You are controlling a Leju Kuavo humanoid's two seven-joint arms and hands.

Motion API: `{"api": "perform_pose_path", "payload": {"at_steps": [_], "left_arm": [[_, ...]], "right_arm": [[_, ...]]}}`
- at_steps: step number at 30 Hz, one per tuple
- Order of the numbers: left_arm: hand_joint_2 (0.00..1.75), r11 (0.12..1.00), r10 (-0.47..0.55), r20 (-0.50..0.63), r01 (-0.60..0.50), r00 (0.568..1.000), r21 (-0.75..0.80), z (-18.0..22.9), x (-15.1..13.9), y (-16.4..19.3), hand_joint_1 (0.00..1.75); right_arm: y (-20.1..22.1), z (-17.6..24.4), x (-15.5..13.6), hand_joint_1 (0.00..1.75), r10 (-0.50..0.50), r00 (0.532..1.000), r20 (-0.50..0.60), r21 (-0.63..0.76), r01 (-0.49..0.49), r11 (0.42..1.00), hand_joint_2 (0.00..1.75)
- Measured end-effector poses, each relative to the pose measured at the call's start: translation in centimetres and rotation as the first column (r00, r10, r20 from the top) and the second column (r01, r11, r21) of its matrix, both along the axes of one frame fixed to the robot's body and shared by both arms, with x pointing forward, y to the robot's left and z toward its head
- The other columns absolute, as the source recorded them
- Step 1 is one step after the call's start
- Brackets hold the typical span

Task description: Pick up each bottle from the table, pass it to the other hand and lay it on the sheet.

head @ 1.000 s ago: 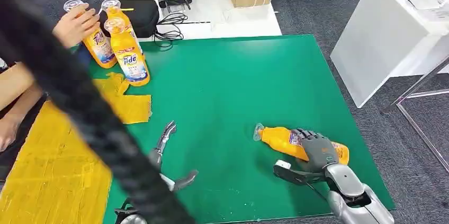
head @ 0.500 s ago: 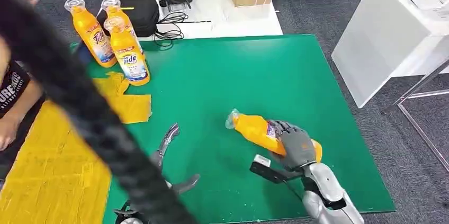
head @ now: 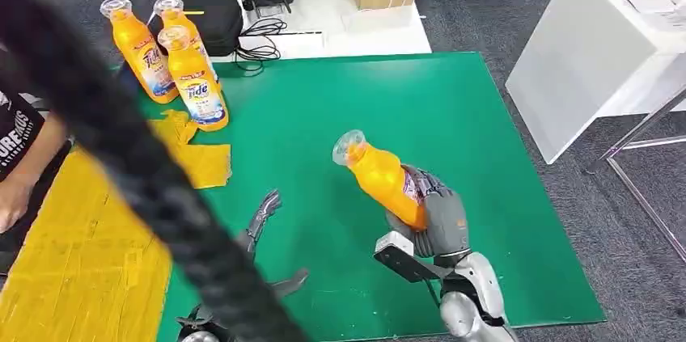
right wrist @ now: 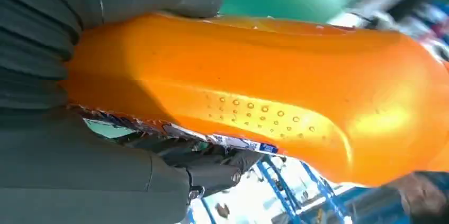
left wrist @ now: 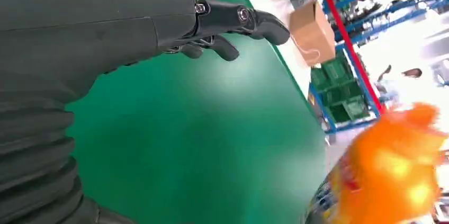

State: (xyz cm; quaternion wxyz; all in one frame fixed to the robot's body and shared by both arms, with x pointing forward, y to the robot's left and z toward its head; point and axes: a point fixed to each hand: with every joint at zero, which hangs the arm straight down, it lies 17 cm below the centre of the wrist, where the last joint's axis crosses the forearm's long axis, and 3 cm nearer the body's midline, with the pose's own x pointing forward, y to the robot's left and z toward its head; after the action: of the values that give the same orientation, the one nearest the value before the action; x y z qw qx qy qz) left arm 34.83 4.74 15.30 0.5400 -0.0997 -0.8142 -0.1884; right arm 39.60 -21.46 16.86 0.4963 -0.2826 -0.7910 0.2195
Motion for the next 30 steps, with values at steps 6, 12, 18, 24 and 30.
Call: {"api": "perform_pose_path", "payload": {"at_steps": [6, 12, 18, 24, 30], "left_arm": [[1.75, 0.995, -0.068, -0.026, 0.065, 0.997, -0.08, 1.1, 0.2, -0.8, 0.0], [1.75, 0.975, -0.159, -0.009, 0.156, 0.987, -0.156, 3.4, 0.3, -2.2, 0.0], [1.75, 0.962, -0.2, 0.017, 0.2, 0.98, -0.188, 5.1, 0.6, -3.0, 0.0], [1.75, 0.957, -0.208, 0.027, 0.209, 0.978, -0.201, 5.8, 0.9, -3.0, 0.0], [1.75, 0.95, -0.208, 0.006, 0.203, 0.978, -0.236, 5.8, 1.2, -2.7, 0.0]], "right_arm": [[4.2, 0.3, -0.1, 1.69, 0.131, 0.991, -0.027, 0.165, -0.125, 0.978, 1.75], [9.2, 0.0, 0.2, 1.71, 0.256, 0.966, -0.021, 0.258, -0.242, 0.935, 1.75], [12.8, -0.9, 0.4, 1.71, 0.335, 0.941, -0.044, 0.279, -0.311, 0.909, 1.75], [14.6, -1.2, 0.7, 1.71, 0.371, 0.927, -0.05, 0.271, -0.345, 0.899, 1.75], [16.2, -1.9, 0.5, 1.66, 0.4, 0.914, -0.063, 0.255, -0.373, 0.892, 1.75]]}}
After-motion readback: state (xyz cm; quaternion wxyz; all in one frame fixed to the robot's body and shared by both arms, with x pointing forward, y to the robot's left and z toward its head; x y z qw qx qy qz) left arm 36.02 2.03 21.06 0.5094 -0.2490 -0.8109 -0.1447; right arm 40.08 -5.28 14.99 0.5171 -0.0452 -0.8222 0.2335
